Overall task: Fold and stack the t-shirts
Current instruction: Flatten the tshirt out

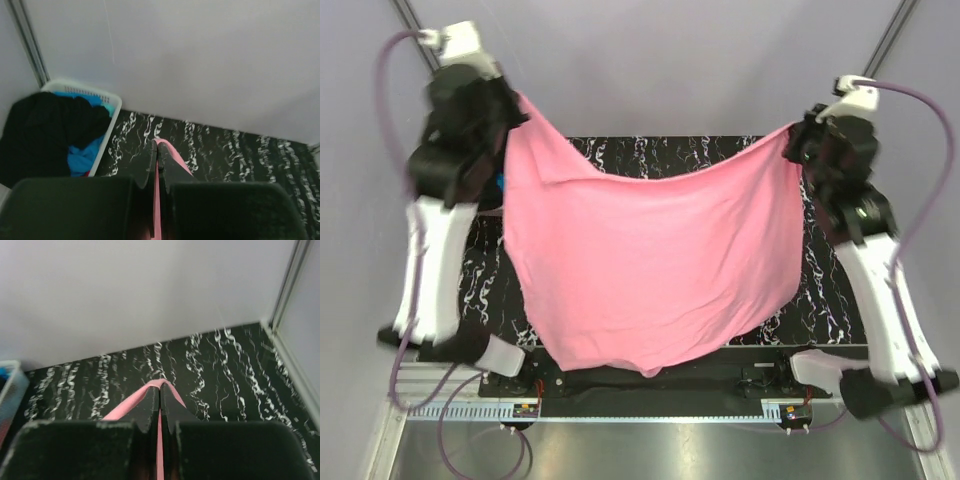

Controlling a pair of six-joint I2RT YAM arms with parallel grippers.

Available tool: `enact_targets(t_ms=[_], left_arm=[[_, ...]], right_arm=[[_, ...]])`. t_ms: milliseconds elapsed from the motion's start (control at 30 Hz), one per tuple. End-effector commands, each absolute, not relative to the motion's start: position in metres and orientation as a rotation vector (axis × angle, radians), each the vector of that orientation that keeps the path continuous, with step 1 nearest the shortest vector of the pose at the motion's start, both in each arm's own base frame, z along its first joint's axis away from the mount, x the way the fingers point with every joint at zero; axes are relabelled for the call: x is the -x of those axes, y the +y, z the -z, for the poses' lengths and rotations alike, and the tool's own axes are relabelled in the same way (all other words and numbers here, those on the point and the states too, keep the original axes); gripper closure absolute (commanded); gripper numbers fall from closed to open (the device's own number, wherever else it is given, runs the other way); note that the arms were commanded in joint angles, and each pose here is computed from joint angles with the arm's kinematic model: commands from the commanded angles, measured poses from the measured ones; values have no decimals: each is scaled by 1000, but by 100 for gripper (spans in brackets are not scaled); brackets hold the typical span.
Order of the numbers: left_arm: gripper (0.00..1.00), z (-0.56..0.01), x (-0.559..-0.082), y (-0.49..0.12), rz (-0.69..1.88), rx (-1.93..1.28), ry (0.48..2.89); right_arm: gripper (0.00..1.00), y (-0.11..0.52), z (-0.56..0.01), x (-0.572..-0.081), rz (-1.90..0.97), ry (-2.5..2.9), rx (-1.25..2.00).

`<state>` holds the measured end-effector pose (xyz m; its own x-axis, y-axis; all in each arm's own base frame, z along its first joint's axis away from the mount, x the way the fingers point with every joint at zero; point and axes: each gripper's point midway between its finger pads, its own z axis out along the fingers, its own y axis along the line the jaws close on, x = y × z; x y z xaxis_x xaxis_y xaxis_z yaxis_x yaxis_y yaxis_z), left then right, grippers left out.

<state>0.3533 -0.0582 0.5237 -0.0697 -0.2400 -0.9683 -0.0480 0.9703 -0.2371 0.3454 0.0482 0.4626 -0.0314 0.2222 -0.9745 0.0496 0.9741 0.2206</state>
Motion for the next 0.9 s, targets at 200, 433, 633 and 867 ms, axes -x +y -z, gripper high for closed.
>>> enact_targets(t_ms=[200,433,633,867], left_arm=[[100,-332,-584,-72,111,395,1968],[24,-244,-668,-56,310,560,1855],[1,-273,-679,-56,297,490,1732],[1,-286,-648,-83,442,403,1787]], right_arm=[[100,5,-269,-571,-174,1854,-499],[70,15,-210,-684,-366,1899,-448],[36,29,-220,-701,-451,1885,-381],[36,33,-230,-665,-397,1954,-315]])
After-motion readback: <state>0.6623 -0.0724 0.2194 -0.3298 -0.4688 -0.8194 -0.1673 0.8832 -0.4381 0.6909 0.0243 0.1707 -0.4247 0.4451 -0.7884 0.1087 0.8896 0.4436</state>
